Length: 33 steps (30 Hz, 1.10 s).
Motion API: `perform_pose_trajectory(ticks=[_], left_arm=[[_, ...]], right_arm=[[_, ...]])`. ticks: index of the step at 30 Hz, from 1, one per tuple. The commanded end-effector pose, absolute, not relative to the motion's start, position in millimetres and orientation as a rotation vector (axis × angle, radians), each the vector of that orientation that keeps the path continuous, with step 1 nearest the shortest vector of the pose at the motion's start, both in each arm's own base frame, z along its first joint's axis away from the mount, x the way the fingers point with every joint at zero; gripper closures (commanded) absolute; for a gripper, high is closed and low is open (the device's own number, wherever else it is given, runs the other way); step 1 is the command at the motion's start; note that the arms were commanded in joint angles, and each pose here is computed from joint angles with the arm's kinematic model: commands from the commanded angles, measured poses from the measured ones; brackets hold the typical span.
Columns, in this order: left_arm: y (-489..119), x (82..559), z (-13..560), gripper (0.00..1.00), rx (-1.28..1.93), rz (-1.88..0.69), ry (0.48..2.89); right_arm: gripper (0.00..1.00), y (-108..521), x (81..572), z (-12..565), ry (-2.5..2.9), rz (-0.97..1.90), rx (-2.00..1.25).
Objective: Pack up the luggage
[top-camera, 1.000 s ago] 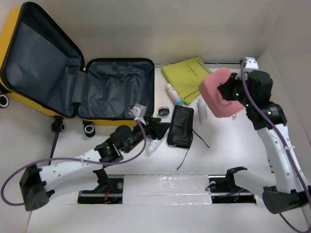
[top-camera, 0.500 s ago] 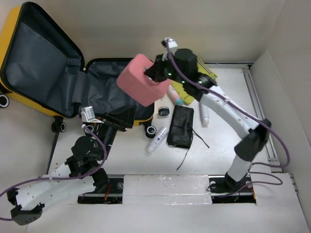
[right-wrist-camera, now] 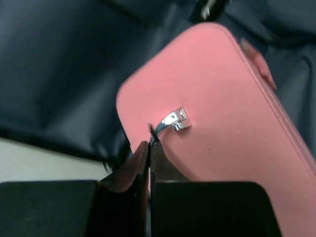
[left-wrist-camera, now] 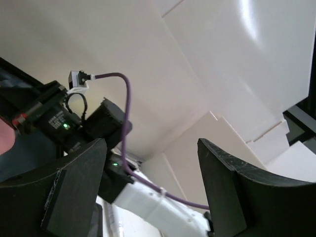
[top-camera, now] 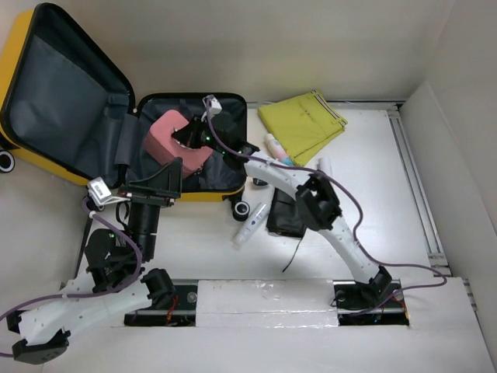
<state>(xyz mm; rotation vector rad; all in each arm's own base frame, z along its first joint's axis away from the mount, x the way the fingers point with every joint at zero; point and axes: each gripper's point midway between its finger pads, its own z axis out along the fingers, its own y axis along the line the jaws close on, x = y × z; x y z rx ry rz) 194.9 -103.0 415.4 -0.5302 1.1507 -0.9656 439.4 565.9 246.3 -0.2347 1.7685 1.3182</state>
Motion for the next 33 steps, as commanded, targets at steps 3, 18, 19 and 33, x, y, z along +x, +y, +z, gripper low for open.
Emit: perform_pose_trajectory(ticks=[3, 18, 19, 33], left_arm=[[-87, 195, 425, 0.30, -0.579, -0.921, 1.141], [-74, 205, 399, 0.28, -0.646, -0.769, 1.219], [-70, 206, 395, 0.28, -0.674, -0.751, 1.221], [-122, 246, 325, 0.28, -0.567, -0.405, 1.485]], right_arm=[[1.00, 560, 423, 442, 1.137, 1.709, -0.025], [0.25, 566, 450, 393, 1.261, 1.700, 0.267], [0.19, 563, 455, 388, 1.290, 1.688, 0.226], [0.34, 406, 478, 412, 1.404, 1.198, 0.028]])
